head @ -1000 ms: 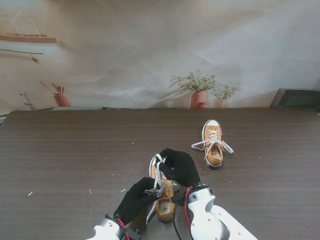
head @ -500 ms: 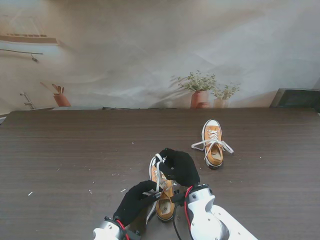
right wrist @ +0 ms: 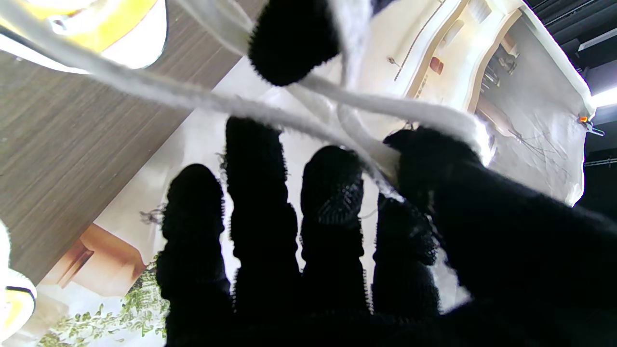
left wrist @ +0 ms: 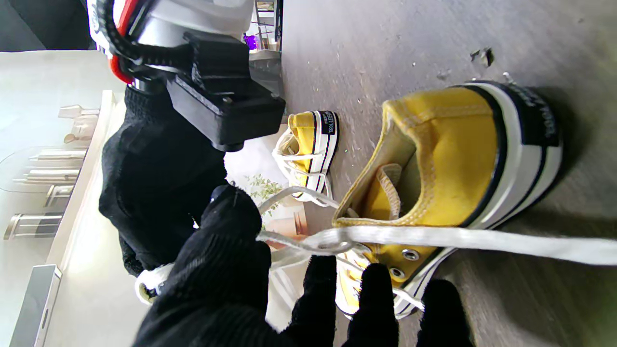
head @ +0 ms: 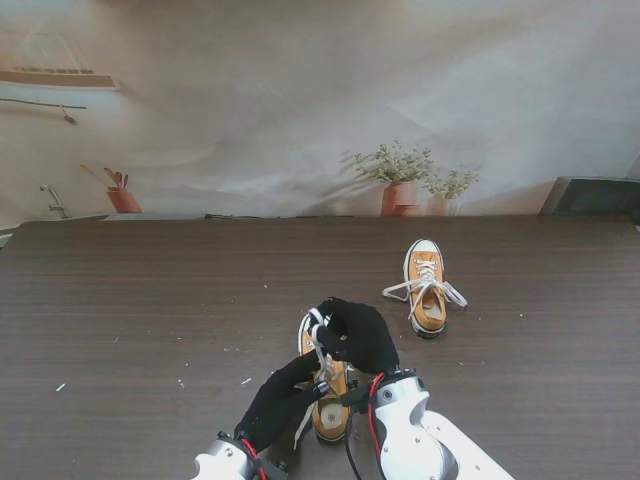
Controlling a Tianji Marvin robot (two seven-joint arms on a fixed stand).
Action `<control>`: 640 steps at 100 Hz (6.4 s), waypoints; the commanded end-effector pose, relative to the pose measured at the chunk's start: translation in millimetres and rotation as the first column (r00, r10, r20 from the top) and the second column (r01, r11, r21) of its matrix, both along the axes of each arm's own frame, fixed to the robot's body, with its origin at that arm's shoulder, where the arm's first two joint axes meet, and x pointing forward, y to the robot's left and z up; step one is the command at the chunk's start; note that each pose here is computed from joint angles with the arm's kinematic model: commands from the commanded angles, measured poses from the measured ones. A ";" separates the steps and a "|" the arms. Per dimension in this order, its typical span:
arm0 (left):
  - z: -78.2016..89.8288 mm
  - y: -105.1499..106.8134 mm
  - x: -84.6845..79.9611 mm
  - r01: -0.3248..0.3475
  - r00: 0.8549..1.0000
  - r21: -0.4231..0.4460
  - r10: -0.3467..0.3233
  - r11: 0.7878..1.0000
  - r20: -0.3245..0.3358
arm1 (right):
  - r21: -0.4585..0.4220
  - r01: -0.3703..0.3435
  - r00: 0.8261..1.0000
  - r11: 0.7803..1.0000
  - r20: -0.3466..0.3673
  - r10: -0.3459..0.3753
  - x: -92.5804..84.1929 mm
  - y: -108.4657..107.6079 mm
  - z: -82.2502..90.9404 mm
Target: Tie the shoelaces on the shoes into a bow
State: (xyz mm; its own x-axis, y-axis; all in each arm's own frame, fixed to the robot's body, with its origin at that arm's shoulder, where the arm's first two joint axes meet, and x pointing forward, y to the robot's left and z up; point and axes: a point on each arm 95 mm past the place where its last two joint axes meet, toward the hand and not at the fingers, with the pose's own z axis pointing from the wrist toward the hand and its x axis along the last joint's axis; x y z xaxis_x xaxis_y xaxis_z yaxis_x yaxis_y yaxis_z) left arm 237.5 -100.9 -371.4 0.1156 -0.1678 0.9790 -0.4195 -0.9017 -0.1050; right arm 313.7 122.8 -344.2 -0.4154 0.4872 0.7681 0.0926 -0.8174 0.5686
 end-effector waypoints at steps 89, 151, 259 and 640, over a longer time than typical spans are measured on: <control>4.8 -7.5 8.4 -0.060 0.998 -0.067 0.059 0.996 -0.013 | 0.095 -0.034 0.996 0.995 -0.081 0.041 -15.2 -0.2 -8.6; 12.7 -14.4 9.3 -0.218 0.976 -0.378 0.206 0.900 -0.072 | 0.102 -0.032 0.996 0.994 -0.076 0.040 -23.5 -2.2 -9.1; 27.3 -13.8 17.2 -0.426 0.895 -0.368 0.445 0.827 -0.037 | 0.182 -0.029 0.978 0.983 -0.200 0.066 -23.5 -18.9 -4.8; 2.1 41.3 36.7 -0.448 0.884 -0.341 0.467 0.827 -0.030 | 0.219 0.120 0.925 0.968 -0.380 -0.029 -26.7 -47.1 -7.2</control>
State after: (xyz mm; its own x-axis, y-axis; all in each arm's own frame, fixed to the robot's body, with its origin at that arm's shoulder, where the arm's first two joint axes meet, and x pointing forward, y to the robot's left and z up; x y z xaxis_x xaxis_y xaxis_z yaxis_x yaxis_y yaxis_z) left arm 274.0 -60.7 -368.9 0.0435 0.2349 0.9711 0.0573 -0.9710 0.2323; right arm 288.5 75.2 -348.6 -0.0682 0.2982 0.9521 0.1858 -0.9338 0.3058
